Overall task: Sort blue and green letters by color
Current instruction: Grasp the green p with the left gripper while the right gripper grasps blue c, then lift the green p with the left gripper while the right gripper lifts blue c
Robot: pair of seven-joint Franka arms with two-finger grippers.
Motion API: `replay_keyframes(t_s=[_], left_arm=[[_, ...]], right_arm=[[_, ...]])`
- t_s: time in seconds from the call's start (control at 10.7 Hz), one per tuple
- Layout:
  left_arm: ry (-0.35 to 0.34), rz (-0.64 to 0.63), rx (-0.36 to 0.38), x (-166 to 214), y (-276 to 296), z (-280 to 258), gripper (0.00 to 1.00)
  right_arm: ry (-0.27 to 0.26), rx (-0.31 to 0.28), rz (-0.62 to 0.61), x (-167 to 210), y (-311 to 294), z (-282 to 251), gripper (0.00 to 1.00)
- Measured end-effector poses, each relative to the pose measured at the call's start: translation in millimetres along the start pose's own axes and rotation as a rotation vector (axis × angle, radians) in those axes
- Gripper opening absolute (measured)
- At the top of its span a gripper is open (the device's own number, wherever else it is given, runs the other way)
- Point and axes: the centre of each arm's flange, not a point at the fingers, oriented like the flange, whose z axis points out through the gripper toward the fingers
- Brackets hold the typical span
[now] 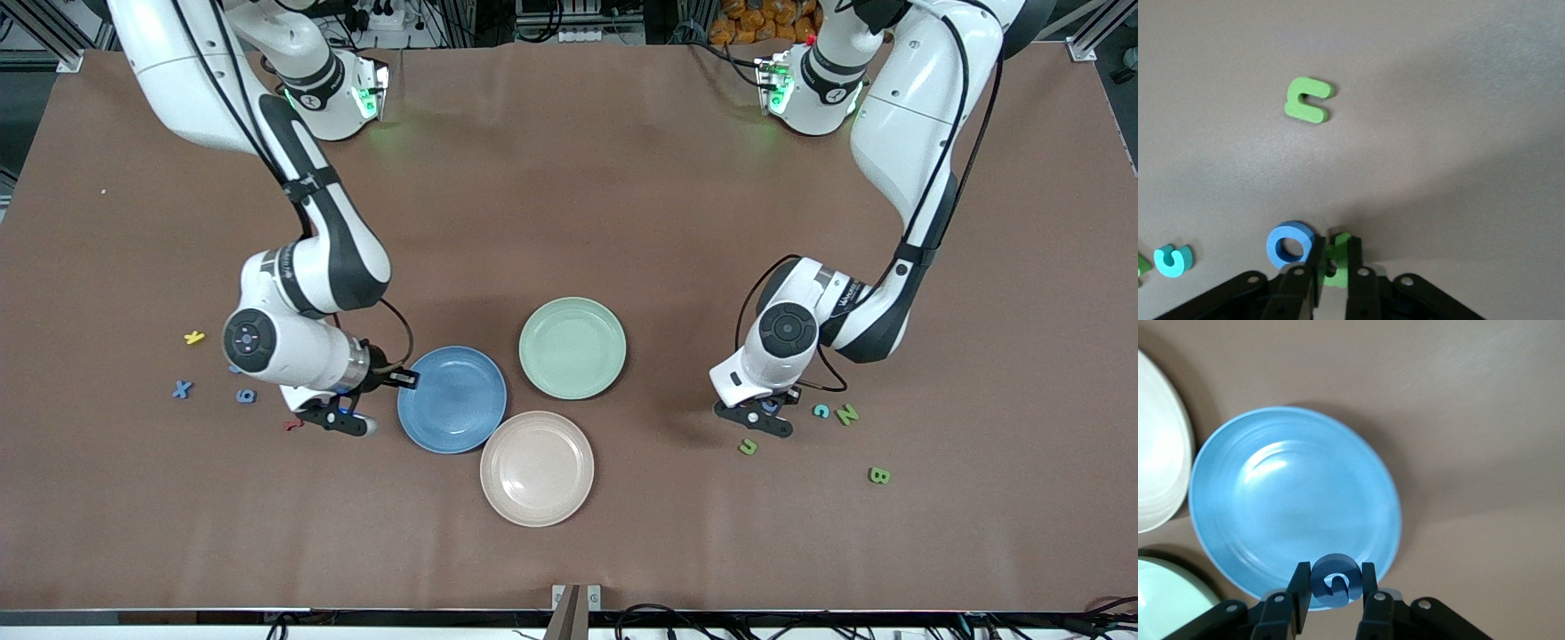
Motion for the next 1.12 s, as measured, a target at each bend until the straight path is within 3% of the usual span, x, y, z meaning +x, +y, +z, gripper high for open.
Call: replay_keyframes(t_s=[0.09,0.19,0.37,0.65,0.84,1.12], left_arm=[[0.000,0.002,0.002,1.0,1.9,-2.3,0.10],[0.000,0.001,0.002,1.1,2.0,-2.2,0.09],[0.000,0.001,0.002,1.2,2.1,-2.4,0.08],[0.000,-0.007,0.002,1.2,2.1,-2.4,0.08],[0.001,-0.032,0.002,1.4,2.0,-2.5,0.08],[0.001,-0.038,0.003,1.5,2.1,-2.5,0.08]], right_arm=[[0.003,0.003,0.029,-4.7,-13.9,8.6,0.34],[0.013,0.008,0.062,-7.2,-23.5,14.7,0.37],[0.019,0.006,0.079,-1.2,-18.1,17.5,0.60],[0.020,-0.005,-0.026,19.9,18.0,13.4,0.99],[0.009,-0.027,-0.154,45.0,81.0,14.3,1.00],[0.020,-0.171,-0.317,84.4,205.6,-1.9,1.00]])
